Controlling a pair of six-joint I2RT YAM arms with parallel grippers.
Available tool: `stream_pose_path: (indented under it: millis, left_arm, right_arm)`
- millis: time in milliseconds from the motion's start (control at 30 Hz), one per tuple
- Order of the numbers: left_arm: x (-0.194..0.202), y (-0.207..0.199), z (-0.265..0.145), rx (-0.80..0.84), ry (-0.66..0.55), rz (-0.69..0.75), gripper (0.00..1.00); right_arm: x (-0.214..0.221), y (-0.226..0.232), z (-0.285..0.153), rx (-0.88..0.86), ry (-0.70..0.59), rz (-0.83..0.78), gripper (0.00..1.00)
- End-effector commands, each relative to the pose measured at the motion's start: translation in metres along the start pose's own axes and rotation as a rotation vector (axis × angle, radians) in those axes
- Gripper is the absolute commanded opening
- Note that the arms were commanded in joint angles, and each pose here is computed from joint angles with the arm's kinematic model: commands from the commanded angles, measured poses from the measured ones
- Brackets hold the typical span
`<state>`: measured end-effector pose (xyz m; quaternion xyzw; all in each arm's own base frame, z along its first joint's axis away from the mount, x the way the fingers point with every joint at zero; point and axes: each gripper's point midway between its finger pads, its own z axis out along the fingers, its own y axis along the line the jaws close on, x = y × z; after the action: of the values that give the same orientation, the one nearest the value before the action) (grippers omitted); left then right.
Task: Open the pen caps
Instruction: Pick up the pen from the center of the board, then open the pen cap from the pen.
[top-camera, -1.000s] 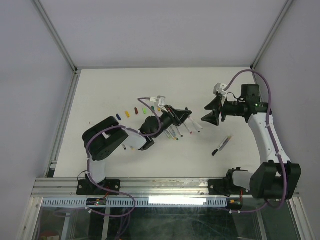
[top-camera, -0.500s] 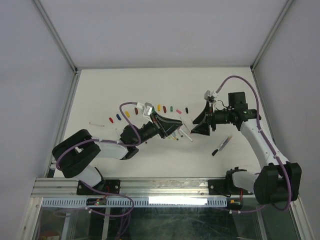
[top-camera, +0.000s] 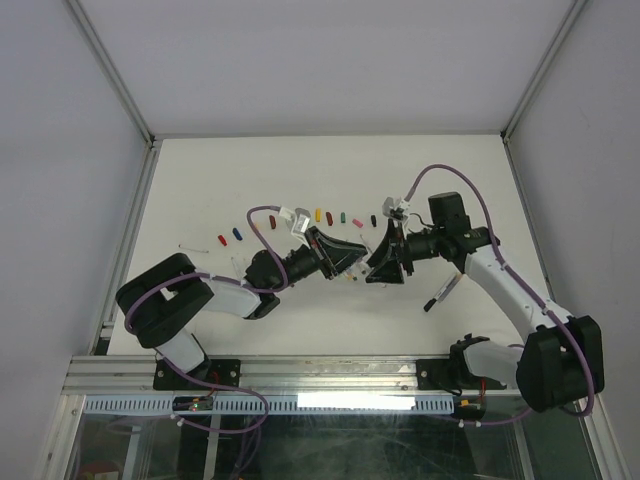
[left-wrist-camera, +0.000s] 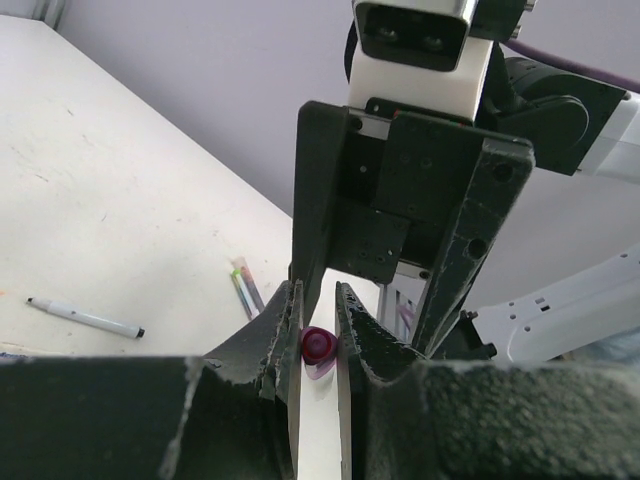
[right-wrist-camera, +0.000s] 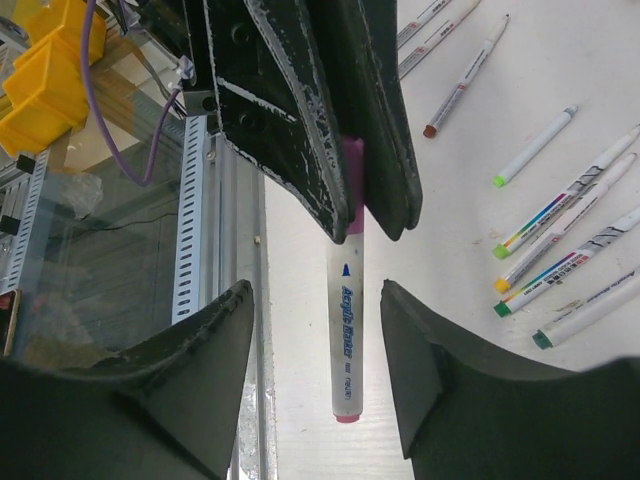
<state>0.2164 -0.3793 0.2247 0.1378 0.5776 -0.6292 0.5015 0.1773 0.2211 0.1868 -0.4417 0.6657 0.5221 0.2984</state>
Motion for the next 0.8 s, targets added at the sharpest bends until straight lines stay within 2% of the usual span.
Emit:
stream_pose_path:
  millis: [0, 100, 200, 300, 367, 500, 767]
  left_arm:
    - [-0.031, -0.021, 0.007, 0.073, -0.119, 0.022, 0.0]
    - [-0.032, -0.02, 0.006, 0.069, -0.13, 0.014, 0.0]
    - [-0.033, -0.017, 0.005, 0.057, -0.137, 0.014, 0.0]
    - [-0.037, -0.015, 0.002, 0.037, -0.157, 0.023, 0.0]
    - [-0.044, -0.011, 0.0, 0.013, -0.186, 0.035, 0.0]
    - [-0.077, 0.005, -0.01, -0.052, -0.302, 0.063, 0.0]
    - [-0.173, 0.061, -0.038, -0.177, -0.573, 0.07, 0.0]
  right_arm:
    - [-0.002, -0.005, 0.009, 0.016, 0.012, -0.025, 0.53]
    - [0.001, -0.008, 0.013, 0.022, 0.028, -0.038, 0.48]
    - [0.003, -0.008, 0.015, 0.019, 0.039, -0.046, 0.37]
    - [0.003, -0.007, 0.016, 0.012, 0.048, -0.049, 0.11]
    - [0.005, -0.007, 0.017, 0.007, 0.059, -0.044, 0.0]
    - [0.008, -0.009, 0.018, 0.003, 0.083, -0.03, 0.0]
    - [0.018, -0.014, 0.022, -0.023, 0.139, 0.025, 0.0]
